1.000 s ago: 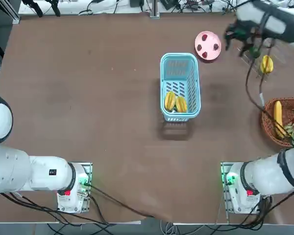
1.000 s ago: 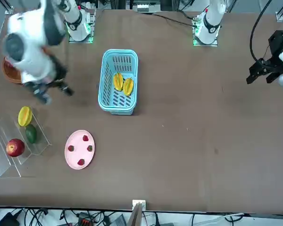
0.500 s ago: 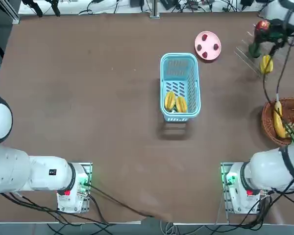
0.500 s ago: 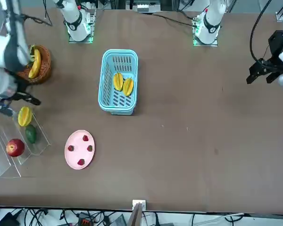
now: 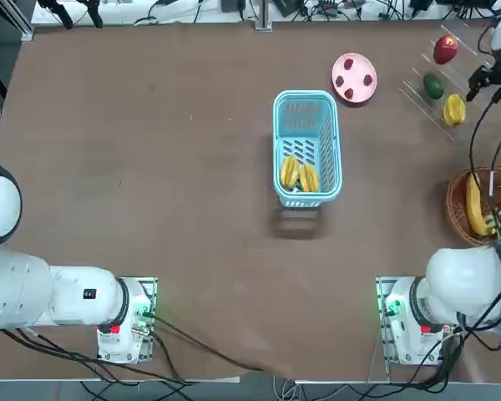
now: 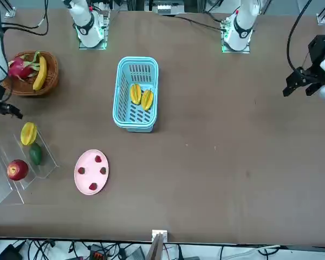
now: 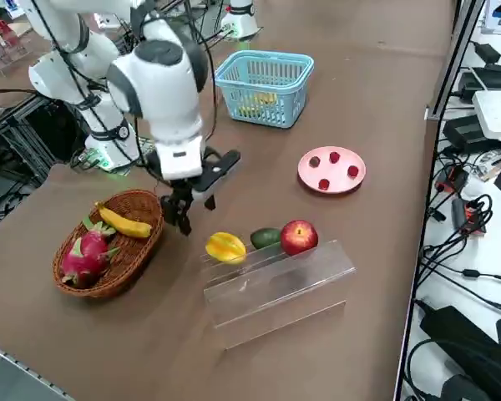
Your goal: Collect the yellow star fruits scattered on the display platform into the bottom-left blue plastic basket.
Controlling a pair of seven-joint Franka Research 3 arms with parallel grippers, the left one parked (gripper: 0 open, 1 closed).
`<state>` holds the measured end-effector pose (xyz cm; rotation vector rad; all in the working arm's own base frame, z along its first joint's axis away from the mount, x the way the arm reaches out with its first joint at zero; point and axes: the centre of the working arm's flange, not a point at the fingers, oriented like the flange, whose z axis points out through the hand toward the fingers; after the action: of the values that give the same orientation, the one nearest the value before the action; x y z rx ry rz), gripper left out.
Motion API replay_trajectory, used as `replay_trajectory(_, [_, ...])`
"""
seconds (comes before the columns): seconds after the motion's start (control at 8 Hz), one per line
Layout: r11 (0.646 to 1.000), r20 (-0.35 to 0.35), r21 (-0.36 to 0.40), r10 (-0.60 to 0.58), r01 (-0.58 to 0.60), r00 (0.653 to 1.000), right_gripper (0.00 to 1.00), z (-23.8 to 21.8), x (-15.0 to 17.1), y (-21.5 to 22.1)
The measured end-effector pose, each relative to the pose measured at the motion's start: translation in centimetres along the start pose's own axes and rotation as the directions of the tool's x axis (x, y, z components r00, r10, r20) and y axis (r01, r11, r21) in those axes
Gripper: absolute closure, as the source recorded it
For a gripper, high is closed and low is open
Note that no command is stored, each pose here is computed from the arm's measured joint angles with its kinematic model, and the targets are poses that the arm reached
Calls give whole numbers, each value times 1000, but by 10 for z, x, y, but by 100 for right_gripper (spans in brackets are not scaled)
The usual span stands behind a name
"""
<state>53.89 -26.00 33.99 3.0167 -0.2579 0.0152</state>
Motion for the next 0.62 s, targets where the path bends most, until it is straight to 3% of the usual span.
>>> replay_trajectory(0.62, [999, -29, 24, 26, -25, 999, 0, 43, -1, 0])
